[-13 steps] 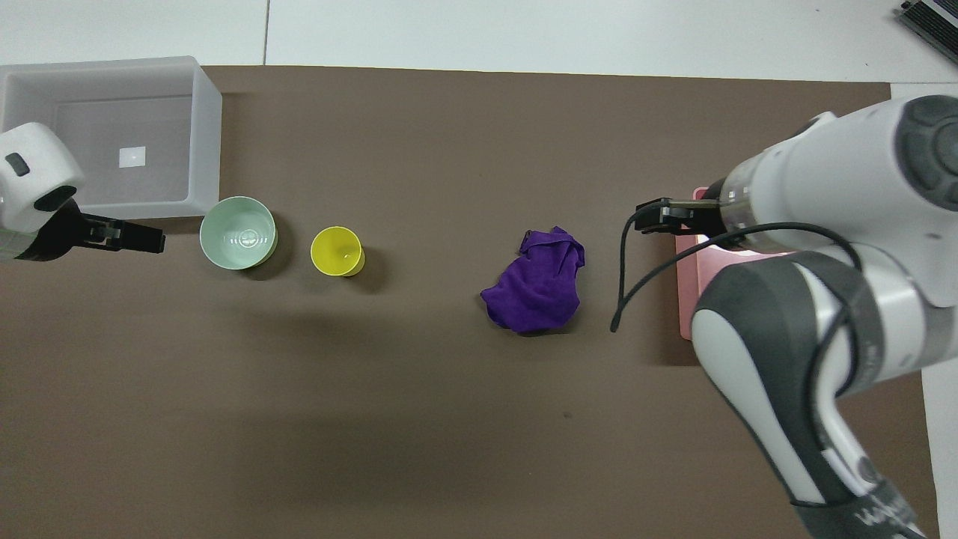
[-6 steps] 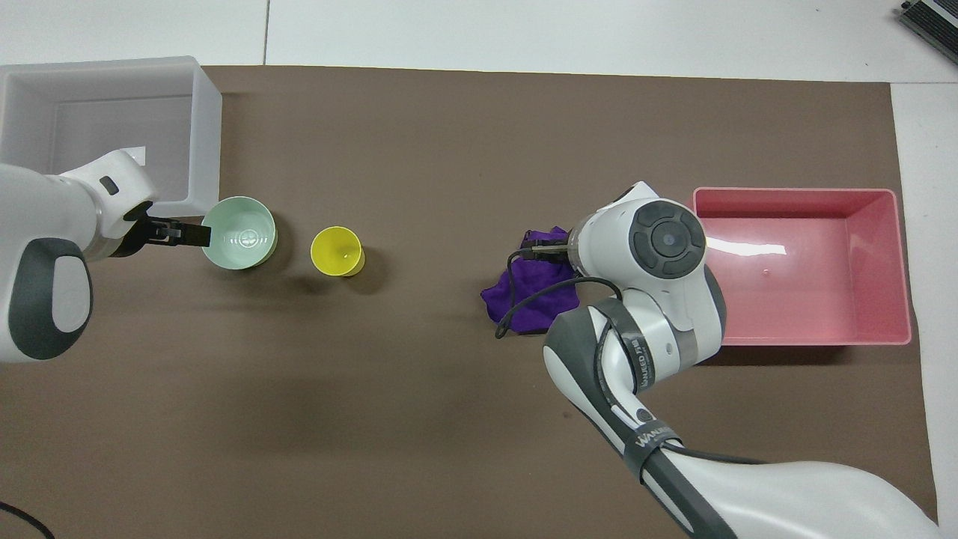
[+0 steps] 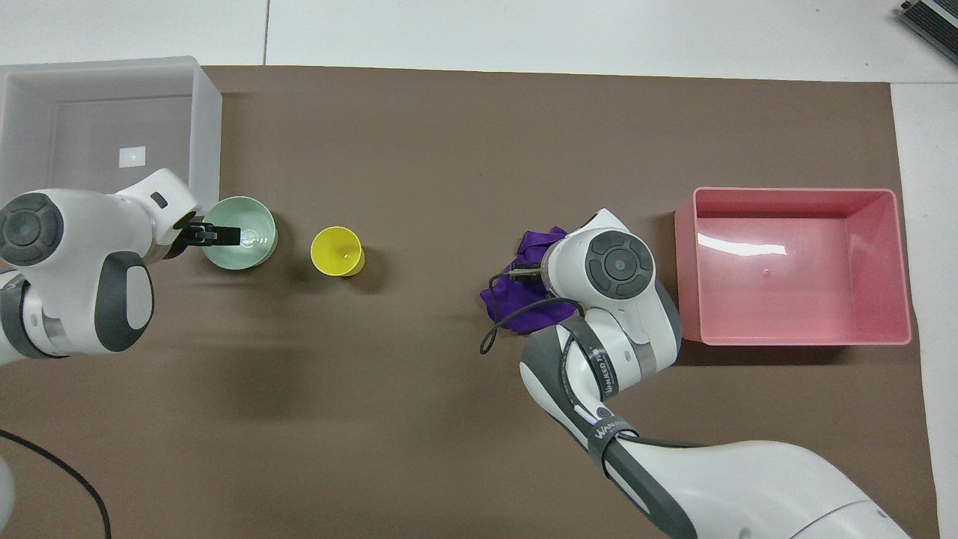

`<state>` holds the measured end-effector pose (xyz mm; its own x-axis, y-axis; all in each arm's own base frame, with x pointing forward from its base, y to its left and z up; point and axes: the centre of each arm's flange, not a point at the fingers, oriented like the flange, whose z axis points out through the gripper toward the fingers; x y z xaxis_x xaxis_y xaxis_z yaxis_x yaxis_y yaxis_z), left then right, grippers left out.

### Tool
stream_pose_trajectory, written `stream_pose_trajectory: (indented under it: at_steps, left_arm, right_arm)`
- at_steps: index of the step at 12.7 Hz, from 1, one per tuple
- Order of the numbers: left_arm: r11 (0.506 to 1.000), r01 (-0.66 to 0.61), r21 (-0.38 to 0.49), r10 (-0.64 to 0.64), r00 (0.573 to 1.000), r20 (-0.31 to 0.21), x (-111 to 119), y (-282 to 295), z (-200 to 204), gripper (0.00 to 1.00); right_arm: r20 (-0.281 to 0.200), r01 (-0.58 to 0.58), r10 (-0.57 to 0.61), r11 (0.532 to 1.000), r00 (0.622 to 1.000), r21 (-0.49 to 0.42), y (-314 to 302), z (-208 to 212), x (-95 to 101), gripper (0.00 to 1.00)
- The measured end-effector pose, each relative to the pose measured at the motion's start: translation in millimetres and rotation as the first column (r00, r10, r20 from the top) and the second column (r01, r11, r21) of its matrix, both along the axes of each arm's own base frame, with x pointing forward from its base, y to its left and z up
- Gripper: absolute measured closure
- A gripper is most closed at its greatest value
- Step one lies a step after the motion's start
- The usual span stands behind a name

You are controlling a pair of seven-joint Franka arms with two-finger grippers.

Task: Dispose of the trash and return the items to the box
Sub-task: 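Reach the right gripper to the purple cloth while the left gripper reaches the bowl, then carry the cloth into the pink box while the left gripper lifts the bowl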

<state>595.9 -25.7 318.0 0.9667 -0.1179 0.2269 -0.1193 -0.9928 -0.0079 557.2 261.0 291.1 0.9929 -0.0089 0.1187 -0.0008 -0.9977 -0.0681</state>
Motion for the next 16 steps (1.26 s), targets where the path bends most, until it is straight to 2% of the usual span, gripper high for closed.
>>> stream_pose_trajectory:
  at_steps: [4, 5, 7, 8, 10, 12, 14, 16]
  left_arm:
    - [0.999, -0.049, -0.022, 0.049, 0.999, -0.005, 1.6, 0.4, -8.9, 0.53]
    - [0.998, -0.052, -0.023, 0.052, 0.999, -0.005, 1.6, 0.3, -8.1, 0.67]
    - [0.998, -0.054, -0.027, 0.054, 0.998, -0.016, 0.5, -0.4, -0.2, 0.92]
    - [0.998, -0.053, -0.028, 0.052, 0.998, -0.024, -0.7, -1.3, 9.9, 0.97]
    - [0.998, -0.051, -0.03, 0.049, 0.998, -0.039, -6.2, -1.8, 37.8, 0.97]
    - [0.998, -0.051, -0.033, 0.05, 0.998, -0.041, -8.9, 0.0, 73.7, 0.97]
    - [0.997, -0.062, -0.036, 0.062, 0.998, -0.016, 1.8, 7.3, 108.3, 0.97]
    - [0.995, -0.093, -0.035, 0.094, 0.995, 0.031, 20.3, 26.4, 132.4, 0.97]
  right_arm:
    - [-0.03, 0.011, -0.012, 1.0, 0.999, -0.016, -8.6, 9.5, -0.8, 0.83]
    - [-0.038, 0.015, -0.016, 1.0, 0.999, -0.02, -11.4, 21.5, -1.4, 0.9]
    - [-0.041, 0.035, -0.036, 0.999, 0.999, -0.021, -21.3, 64.6, 1.5, 0.9]
    - [-0.041, 0.051, -0.052, 0.998, 0.998, -0.021, -29.2, 93.5, 3.9, 0.91]
    - [-0.041, 0.079, -0.08, 0.997, 0.996, -0.019, -48.4, 151.8, 4.3, 0.91]
    - [-0.016, 0.114, -0.114, 0.993, 0.993, -0.008, -71.8, 196.3, 1.5, 0.91]
    - [0.002, 0.156, -0.156, 0.988, 0.988, -0.003, -107.7, 230.3, -3.2, 0.91]
    - [0.006, 0.161, -0.161, 0.987, 0.987, -0.013, -152.6, 251.3, -6.3, 0.91]
